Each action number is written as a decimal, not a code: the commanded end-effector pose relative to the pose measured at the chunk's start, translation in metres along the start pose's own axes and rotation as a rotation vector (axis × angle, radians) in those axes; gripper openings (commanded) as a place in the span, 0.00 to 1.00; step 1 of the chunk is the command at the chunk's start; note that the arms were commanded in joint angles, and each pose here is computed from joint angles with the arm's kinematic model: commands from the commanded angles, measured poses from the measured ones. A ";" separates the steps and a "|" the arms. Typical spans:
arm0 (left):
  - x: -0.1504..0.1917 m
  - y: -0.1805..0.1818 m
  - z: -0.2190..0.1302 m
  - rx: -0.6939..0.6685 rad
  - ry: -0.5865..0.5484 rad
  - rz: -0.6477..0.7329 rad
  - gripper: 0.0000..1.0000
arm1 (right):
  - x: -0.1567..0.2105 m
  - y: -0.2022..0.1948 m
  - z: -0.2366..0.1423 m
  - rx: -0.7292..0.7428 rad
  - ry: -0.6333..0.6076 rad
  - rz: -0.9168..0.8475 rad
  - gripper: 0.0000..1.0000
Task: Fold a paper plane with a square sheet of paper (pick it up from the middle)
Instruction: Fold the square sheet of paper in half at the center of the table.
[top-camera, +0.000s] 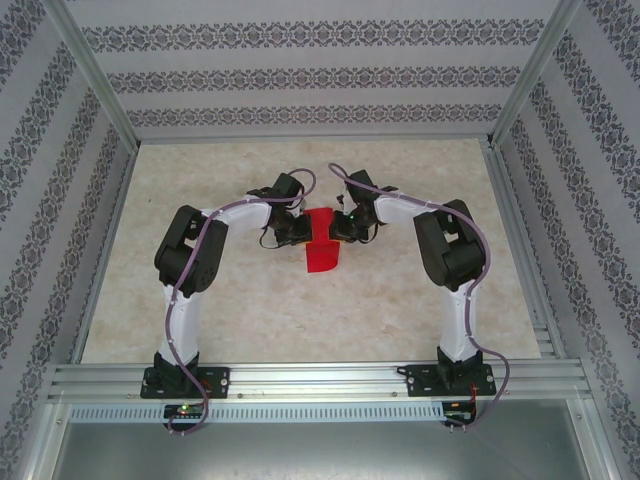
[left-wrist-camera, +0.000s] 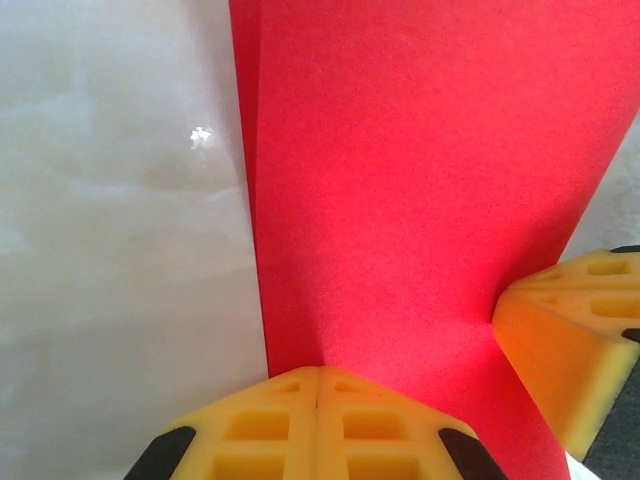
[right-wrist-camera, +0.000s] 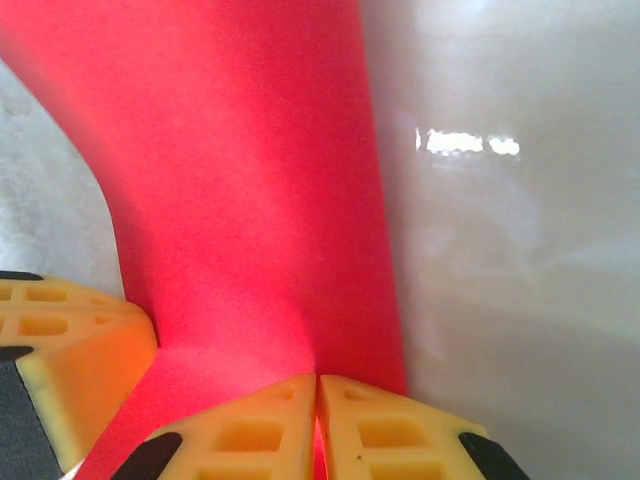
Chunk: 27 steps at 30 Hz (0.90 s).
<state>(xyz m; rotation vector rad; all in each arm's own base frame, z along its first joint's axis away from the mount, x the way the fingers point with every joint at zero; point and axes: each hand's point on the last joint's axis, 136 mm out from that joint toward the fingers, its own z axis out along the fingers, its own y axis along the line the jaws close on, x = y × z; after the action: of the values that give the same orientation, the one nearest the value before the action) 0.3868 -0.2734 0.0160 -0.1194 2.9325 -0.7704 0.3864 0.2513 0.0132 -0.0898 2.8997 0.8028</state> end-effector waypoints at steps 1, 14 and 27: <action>0.046 0.079 0.024 -0.285 0.138 -0.091 0.03 | 0.001 -0.032 -0.014 0.074 -0.022 0.028 0.12; 0.046 0.078 0.025 -0.279 0.141 -0.083 0.03 | 0.014 0.039 -0.007 -0.100 -0.012 -0.010 0.12; 0.047 0.086 0.025 -0.310 0.125 -0.087 0.02 | 0.064 -0.019 0.006 -0.010 0.100 0.096 0.11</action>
<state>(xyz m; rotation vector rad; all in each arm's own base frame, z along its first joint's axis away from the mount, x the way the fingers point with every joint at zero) 0.3863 -0.2729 0.0155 -0.1187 2.9310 -0.7648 0.3534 0.2638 0.0121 -0.0637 2.8900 0.9509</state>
